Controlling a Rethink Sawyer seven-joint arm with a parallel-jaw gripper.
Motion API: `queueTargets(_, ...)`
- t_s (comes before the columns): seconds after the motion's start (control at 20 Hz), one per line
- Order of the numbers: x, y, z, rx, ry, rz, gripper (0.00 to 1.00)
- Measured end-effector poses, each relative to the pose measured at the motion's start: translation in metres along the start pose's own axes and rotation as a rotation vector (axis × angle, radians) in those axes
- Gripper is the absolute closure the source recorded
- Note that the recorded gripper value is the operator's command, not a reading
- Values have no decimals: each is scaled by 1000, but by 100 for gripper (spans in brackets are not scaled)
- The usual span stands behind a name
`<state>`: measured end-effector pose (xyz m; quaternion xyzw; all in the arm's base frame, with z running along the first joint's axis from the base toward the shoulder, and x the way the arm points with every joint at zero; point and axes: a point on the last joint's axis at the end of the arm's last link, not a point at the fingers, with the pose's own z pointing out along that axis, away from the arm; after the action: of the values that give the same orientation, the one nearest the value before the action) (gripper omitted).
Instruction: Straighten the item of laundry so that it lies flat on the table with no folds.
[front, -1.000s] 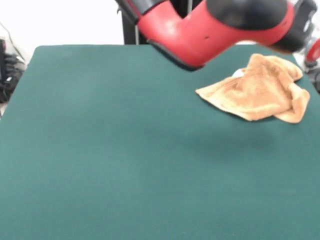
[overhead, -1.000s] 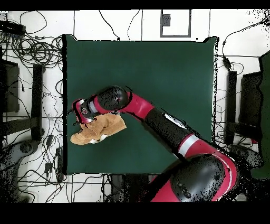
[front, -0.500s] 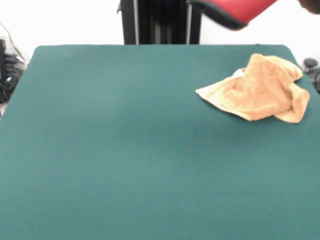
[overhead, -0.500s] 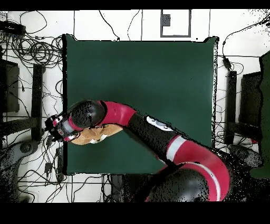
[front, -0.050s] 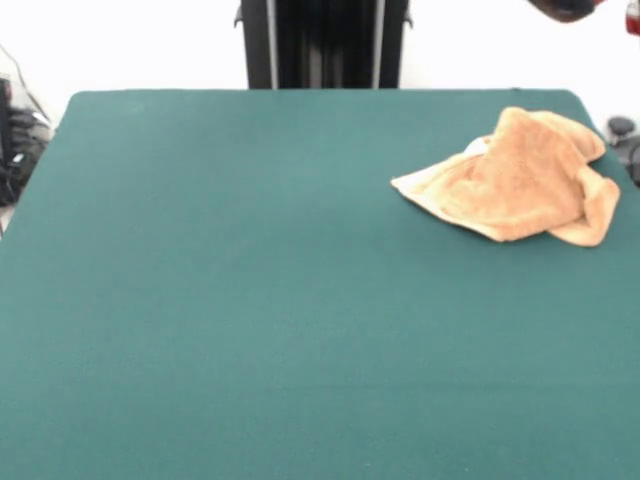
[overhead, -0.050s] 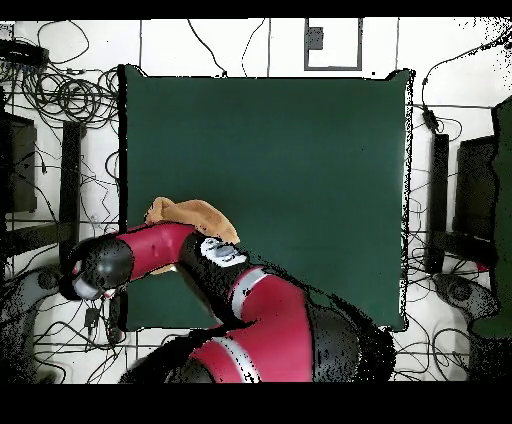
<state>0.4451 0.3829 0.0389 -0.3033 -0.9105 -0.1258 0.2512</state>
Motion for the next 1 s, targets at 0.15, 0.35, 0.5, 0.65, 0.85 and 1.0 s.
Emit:
queueTargets(0.15,13,-16,34,79,-57,-42,0)
queueTargets(0.35,18,-39,69,169,-128,-77,0)
queueTargets(0.5,11,-54,87,219,-176,-81,0)
queueTargets(0.65,-6,-66,96,258,-220,-62,0)
queueTargets(0.85,-7,-61,99,304,-260,-63,0)
queueTargets(1.0,-4,-57,102,335,-285,-80,0)
